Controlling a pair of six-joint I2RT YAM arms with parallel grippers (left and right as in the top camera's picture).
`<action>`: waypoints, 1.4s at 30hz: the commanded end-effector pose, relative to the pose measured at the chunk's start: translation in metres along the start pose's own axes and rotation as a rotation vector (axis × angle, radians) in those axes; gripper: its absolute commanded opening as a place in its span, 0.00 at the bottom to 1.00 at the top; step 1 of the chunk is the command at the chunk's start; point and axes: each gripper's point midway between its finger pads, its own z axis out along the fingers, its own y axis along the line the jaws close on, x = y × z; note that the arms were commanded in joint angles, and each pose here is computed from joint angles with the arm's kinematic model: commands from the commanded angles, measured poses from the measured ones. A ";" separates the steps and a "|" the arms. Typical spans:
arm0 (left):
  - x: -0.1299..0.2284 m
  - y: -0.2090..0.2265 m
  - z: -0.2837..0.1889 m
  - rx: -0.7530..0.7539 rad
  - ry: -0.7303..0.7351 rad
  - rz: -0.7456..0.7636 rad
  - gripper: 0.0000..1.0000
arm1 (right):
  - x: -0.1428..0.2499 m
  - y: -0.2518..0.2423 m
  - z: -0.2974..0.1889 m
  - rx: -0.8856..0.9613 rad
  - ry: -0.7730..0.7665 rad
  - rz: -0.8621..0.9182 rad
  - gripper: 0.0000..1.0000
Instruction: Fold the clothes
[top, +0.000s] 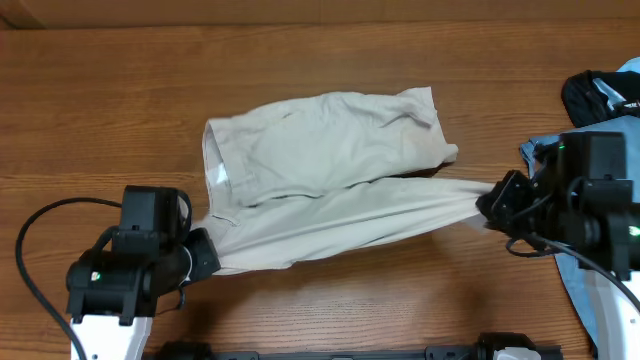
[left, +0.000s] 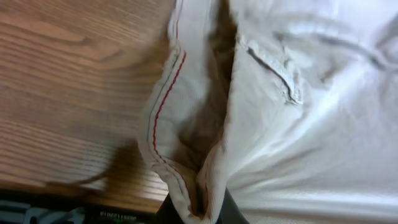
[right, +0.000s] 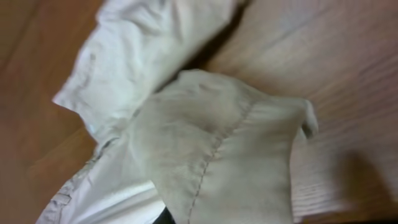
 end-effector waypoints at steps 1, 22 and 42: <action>-0.030 0.034 -0.016 -0.188 -0.160 -0.004 0.04 | -0.044 -0.013 -0.023 0.109 -0.209 -0.082 0.04; -0.189 -0.038 0.088 0.019 -0.381 -0.038 0.06 | -0.132 -0.015 0.135 0.165 -0.031 -0.252 0.04; -0.248 -0.055 0.159 0.180 -0.461 -0.246 1.00 | -0.178 0.078 0.218 -0.070 -0.235 -0.433 0.92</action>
